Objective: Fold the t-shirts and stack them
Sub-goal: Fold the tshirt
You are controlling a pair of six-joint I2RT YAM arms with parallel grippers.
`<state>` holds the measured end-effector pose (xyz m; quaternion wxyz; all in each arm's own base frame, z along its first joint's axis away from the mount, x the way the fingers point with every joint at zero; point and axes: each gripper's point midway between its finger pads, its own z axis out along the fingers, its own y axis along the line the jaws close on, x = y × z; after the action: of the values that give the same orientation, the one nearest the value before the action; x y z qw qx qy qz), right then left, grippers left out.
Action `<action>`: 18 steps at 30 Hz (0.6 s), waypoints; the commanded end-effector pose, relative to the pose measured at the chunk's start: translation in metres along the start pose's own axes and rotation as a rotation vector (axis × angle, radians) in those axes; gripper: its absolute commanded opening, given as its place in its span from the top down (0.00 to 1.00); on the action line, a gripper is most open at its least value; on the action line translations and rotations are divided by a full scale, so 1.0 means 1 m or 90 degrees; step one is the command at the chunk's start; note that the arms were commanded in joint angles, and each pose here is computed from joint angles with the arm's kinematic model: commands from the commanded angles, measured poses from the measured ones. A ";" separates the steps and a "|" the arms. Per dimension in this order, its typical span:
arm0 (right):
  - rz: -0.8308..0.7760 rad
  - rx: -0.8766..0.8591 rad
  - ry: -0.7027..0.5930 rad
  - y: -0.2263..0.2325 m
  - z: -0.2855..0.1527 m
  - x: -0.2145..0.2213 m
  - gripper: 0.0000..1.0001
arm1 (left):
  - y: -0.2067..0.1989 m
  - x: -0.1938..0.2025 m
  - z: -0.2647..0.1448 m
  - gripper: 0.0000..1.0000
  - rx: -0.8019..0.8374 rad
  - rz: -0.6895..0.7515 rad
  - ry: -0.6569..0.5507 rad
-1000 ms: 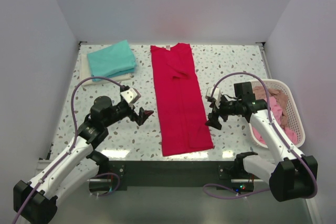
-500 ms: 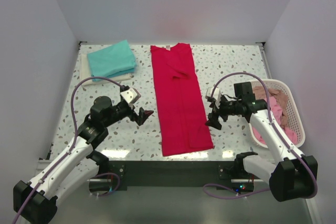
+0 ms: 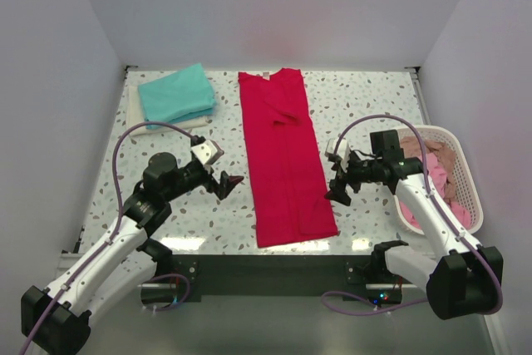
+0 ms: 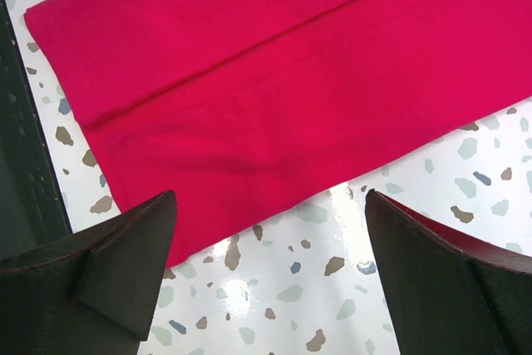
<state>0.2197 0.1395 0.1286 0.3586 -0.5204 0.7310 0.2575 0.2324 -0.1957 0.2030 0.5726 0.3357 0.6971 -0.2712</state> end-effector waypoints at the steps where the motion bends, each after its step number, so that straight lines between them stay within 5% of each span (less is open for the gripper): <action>1: -0.033 -0.010 -0.006 0.004 0.001 -0.002 0.01 | -0.019 -0.009 0.003 0.00 0.063 0.021 -0.035; 4: -0.100 -0.087 0.017 0.032 0.004 0.003 0.01 | -0.034 -0.011 0.007 0.00 0.098 0.064 -0.041; 9: -0.273 -0.159 0.083 0.062 0.009 0.021 0.01 | -0.094 0.035 0.016 0.00 0.198 0.221 0.071; 18: -0.353 -0.224 0.181 0.087 0.028 0.069 0.10 | -0.137 0.108 0.016 0.07 0.260 0.358 0.192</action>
<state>0.1327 0.1573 0.0736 0.2339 -0.7554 0.5685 0.2271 0.1126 -0.2811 0.1054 0.4318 0.6408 0.5866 -0.2427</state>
